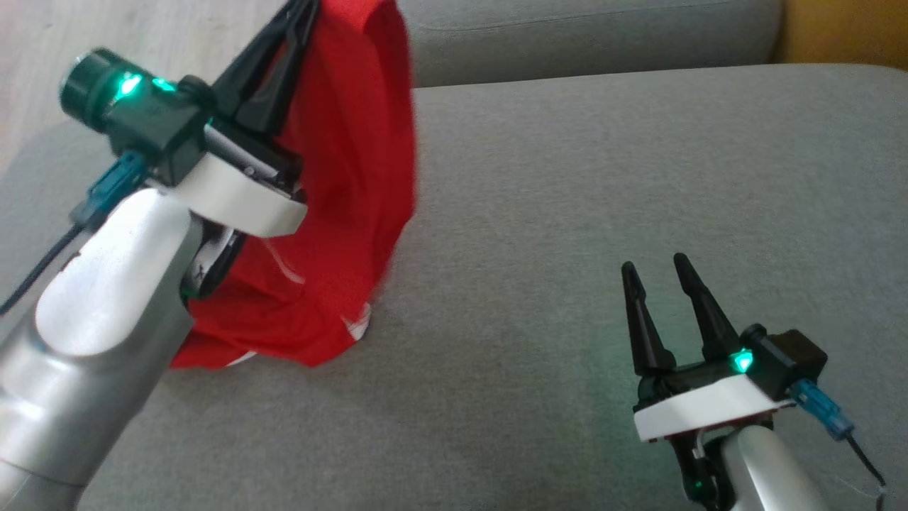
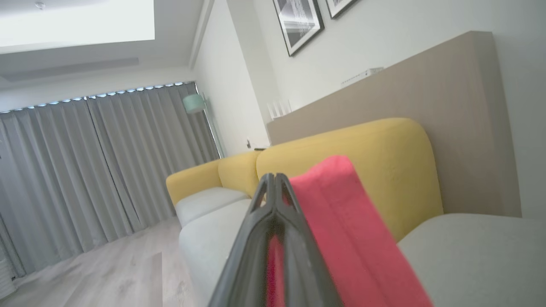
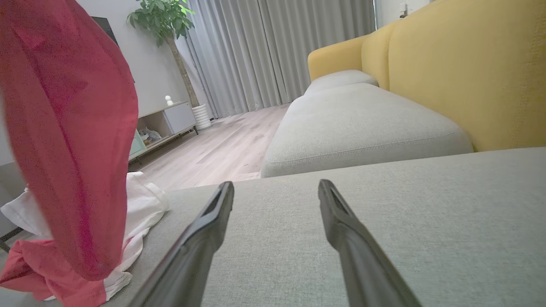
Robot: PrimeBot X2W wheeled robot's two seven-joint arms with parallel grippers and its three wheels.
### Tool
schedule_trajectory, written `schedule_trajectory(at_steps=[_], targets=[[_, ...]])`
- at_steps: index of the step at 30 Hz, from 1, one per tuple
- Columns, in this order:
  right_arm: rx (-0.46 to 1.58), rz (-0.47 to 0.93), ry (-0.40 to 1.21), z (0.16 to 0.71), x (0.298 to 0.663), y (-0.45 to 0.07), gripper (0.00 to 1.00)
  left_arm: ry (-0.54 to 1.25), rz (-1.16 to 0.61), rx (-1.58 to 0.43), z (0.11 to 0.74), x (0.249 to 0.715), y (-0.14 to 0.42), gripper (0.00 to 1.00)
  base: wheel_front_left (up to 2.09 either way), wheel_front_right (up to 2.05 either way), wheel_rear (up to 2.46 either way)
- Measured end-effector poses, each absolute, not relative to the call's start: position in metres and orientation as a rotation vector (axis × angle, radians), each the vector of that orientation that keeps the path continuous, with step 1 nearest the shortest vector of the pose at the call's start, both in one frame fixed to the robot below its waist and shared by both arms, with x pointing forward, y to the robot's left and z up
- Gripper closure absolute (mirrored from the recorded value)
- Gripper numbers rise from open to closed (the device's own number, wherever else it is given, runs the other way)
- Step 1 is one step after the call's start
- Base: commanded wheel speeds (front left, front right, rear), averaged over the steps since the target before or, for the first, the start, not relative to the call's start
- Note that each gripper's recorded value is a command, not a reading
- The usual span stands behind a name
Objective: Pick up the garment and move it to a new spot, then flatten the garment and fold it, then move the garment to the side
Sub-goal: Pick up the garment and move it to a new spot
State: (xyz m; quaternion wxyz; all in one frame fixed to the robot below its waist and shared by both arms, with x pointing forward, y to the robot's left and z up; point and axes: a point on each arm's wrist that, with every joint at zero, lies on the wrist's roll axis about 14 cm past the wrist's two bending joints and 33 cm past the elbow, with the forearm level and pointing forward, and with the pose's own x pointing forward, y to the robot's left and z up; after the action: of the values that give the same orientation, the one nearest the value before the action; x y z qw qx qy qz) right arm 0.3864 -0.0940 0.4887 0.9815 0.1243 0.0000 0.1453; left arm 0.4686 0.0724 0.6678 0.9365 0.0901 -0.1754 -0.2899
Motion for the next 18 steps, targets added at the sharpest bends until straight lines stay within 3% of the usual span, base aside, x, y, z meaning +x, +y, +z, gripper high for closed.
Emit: schedule_trajectory(at_steps=[7, 18], targets=[[0.247, 0.221, -0.020, 0.493, 0.381, -0.118, 0.00, -0.564, -0.683, 0.117, 0.713, 0.451, 0.033, 1.00, 0.00, 0.00, 0.00], [0.244, 0.070, -0.039, 0.496, 0.366, -0.167, 0.00, -0.720, -0.941, 0.006, 0.749, 0.436, -0.069, 1.00, 0.00, 0.00, 0.00]])
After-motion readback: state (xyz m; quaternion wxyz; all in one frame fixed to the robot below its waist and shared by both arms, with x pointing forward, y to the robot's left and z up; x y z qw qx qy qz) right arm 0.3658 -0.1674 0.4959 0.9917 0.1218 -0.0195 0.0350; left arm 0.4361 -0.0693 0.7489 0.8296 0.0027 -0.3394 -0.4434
